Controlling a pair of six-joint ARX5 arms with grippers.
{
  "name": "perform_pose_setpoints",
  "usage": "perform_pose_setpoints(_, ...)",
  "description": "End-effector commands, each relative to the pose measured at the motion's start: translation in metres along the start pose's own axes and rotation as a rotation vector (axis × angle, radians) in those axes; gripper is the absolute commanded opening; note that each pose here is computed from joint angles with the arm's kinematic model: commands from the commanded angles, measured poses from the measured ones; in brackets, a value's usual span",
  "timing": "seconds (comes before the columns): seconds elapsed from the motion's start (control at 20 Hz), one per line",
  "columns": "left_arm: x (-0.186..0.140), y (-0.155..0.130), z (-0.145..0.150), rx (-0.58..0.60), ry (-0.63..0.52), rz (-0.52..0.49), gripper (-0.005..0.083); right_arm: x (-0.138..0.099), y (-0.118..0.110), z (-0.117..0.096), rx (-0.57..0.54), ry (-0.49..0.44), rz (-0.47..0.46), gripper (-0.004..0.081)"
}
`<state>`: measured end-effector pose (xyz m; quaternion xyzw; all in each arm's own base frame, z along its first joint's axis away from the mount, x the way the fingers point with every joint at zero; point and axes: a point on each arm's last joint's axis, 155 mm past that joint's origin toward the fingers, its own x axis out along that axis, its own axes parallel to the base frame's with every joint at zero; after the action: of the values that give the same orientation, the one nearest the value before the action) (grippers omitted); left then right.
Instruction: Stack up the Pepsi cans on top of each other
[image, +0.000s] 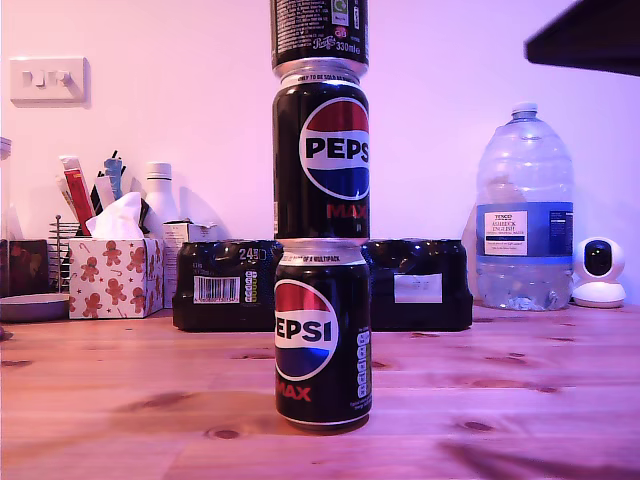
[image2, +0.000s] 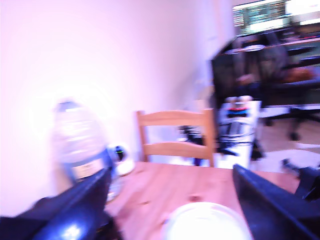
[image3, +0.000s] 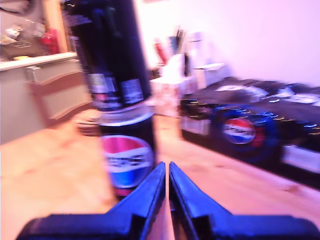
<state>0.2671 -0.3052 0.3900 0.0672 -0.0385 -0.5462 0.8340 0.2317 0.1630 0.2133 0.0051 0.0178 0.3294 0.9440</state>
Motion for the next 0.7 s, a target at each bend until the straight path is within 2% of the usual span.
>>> perform_pose_setpoints(0.0, -0.009, 0.002, 0.019, 0.036, -0.029, 0.033, 0.0520, -0.002, -0.019, 0.006, -0.052, -0.015, -0.084, -0.0013)
perform_pose_setpoints(0.15, -0.025, 0.015, 0.032, 0.068, -0.039, 0.131, 0.0130, -0.009, -0.058, 0.008, -0.077, -0.018, -0.247, -0.0013)
perform_pose_setpoints(0.2, -0.031, 0.020, 0.037, 0.075, -0.048, 0.162, 0.0026, -0.012, -0.070, 0.009, -0.076, -0.019, -0.292, -0.0013)
perform_pose_setpoints(0.25, -0.038, 0.024, 0.041, 0.084, -0.054, 0.192, -0.0024, -0.016, -0.081, 0.009, -0.074, -0.019, -0.333, -0.0013)
perform_pose_setpoints(0.35, -0.052, 0.039, 0.040, 0.080, -0.032, 0.277, -0.0019, -0.026, -0.104, 0.011, -0.066, -0.023, -0.426, -0.0013)
perform_pose_setpoints(0.45, -0.065, 0.048, 0.027, 0.051, 0.032, 0.323, -0.0019, -0.040, -0.124, 0.015, -0.052, -0.043, -0.511, -0.0013)
perform_pose_setpoints(0.65, -0.090, 0.065, -0.003, -0.009, 0.151, 0.396, -0.0019, -0.061, -0.146, 0.023, -0.053, -0.073, -0.620, -0.0013)
